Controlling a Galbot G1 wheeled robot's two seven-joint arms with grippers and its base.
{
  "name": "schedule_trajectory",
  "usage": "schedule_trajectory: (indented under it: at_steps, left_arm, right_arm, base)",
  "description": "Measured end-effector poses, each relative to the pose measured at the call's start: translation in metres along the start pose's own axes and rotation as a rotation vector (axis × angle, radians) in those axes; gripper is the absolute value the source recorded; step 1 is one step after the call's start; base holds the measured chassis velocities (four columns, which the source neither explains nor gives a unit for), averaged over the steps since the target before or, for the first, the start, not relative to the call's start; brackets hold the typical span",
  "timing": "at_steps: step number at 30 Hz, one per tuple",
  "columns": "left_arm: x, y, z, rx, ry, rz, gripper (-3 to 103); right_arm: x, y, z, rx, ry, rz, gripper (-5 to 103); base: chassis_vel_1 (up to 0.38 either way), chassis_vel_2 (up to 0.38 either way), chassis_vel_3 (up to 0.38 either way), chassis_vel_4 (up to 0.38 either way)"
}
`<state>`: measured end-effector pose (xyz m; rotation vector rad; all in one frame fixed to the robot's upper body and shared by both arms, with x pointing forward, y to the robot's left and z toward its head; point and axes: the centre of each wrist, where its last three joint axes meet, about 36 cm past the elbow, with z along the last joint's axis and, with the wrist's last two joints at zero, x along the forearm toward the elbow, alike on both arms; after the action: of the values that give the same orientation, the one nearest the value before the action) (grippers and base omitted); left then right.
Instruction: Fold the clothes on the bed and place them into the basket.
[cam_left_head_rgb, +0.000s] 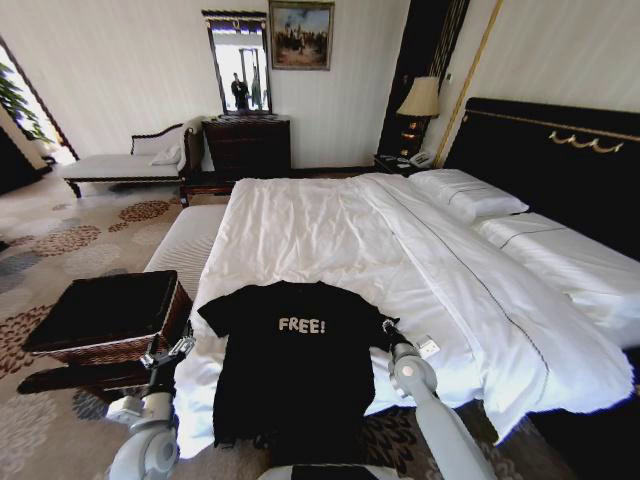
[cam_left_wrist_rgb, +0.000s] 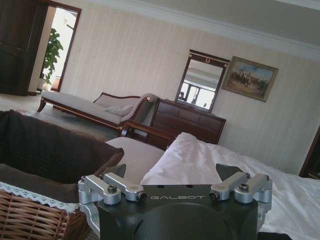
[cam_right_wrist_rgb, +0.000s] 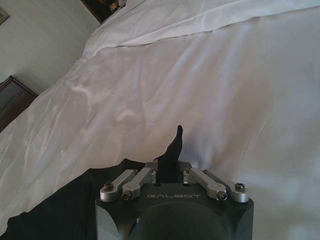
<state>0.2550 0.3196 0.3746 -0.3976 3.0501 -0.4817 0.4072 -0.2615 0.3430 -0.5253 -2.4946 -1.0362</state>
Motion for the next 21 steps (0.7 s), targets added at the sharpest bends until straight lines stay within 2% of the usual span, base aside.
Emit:
schedule_trajectory:
  at_steps: [2, 3, 5, 7, 12, 21]
  left_arm:
    - [0.001, 0.000, 0.000, -0.001, 0.000, -0.001, 100]
    - [0.001, 0.000, 0.000, -0.001, 0.000, -0.001, 100]
    - [0.001, -0.001, 0.000, -0.002, 0.000, -0.002, 100]
    - [0.002, -0.001, 0.000, -0.003, 0.000, -0.002, 100]
    - [0.003, 0.000, 0.001, -0.007, 0.002, -0.004, 100]
    - [0.002, -0.001, 0.005, -0.011, 0.011, -0.009, 100]
  right_arm:
    - [0.001, 0.001, -0.001, 0.004, -0.005, -0.004, 14]
    - [0.001, 0.001, -0.001, 0.004, -0.005, -0.004, 14]
    - [0.002, 0.001, -0.001, 0.008, -0.015, -0.008, 4]
    - [0.002, 0.002, -0.001, 0.010, -0.018, -0.011, 2]
    - [0.007, 0.009, -0.001, 0.024, -0.043, -0.058, 0]
    - [0.024, 0.040, 0.020, 0.086, -0.069, -0.217, 0]
  base:
    - [0.000, 0.000, 0.000, 0.000]
    - [0.000, 0.000, 0.000, 0.000]
    - [0.000, 0.000, 0.000, 0.000]
    - [0.000, 0.000, 0.000, 0.000]
    - [0.000, 0.000, 0.000, 0.000]
    - [0.000, 0.000, 0.000, 0.000]
